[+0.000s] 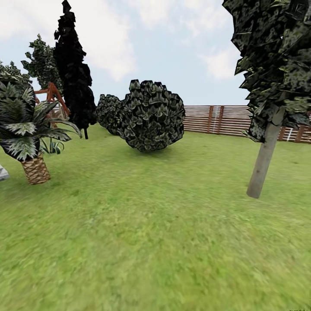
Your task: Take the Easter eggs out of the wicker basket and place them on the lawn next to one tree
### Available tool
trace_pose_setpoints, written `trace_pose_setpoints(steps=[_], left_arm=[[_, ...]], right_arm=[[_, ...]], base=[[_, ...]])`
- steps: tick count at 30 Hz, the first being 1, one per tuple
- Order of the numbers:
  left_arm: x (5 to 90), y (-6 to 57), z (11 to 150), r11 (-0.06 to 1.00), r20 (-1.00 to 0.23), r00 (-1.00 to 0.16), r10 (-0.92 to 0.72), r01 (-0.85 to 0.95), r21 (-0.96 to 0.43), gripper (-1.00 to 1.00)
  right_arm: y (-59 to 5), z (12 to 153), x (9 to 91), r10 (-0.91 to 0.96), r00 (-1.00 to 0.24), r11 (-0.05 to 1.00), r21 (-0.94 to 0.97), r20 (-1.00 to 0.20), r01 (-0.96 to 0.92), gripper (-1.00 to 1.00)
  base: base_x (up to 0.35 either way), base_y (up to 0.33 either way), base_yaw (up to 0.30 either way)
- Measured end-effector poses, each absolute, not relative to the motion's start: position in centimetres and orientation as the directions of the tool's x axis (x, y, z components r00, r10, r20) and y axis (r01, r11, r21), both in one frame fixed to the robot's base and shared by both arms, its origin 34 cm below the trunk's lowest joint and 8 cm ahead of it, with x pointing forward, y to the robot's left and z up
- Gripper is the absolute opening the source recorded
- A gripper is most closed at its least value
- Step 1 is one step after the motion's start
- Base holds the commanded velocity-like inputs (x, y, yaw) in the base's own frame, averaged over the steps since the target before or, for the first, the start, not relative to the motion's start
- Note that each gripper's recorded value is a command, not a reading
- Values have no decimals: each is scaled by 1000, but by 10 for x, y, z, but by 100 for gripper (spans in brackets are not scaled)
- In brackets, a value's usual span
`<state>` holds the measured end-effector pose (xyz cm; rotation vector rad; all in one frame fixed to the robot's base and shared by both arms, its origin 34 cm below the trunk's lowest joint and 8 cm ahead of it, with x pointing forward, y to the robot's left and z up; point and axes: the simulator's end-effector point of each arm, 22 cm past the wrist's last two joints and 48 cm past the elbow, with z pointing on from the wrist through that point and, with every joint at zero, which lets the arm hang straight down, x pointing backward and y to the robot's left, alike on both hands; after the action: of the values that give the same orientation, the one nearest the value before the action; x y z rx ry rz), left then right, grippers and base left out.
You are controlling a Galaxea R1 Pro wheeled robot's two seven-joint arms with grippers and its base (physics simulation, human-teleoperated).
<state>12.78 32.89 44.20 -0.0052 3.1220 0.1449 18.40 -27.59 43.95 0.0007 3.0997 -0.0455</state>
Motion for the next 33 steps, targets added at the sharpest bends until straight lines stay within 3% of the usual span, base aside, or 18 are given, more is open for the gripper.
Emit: trace_pose_setpoints(steps=[6, 33], left_arm=[[128, 329, 442, 996, -16, -1000, -3, -4, 93, 100], [128, 329, 442, 996, -16, -1000, -3, -4, 93, 100]], right_arm=[[-276, 439, 184, -4, -999, 1000, -29, -41, -2, 100], [-276, 439, 184, -9, -999, 1000, -30, -40, -8, 100]], base=[[335, 0, -124], [335, 0, -2]])
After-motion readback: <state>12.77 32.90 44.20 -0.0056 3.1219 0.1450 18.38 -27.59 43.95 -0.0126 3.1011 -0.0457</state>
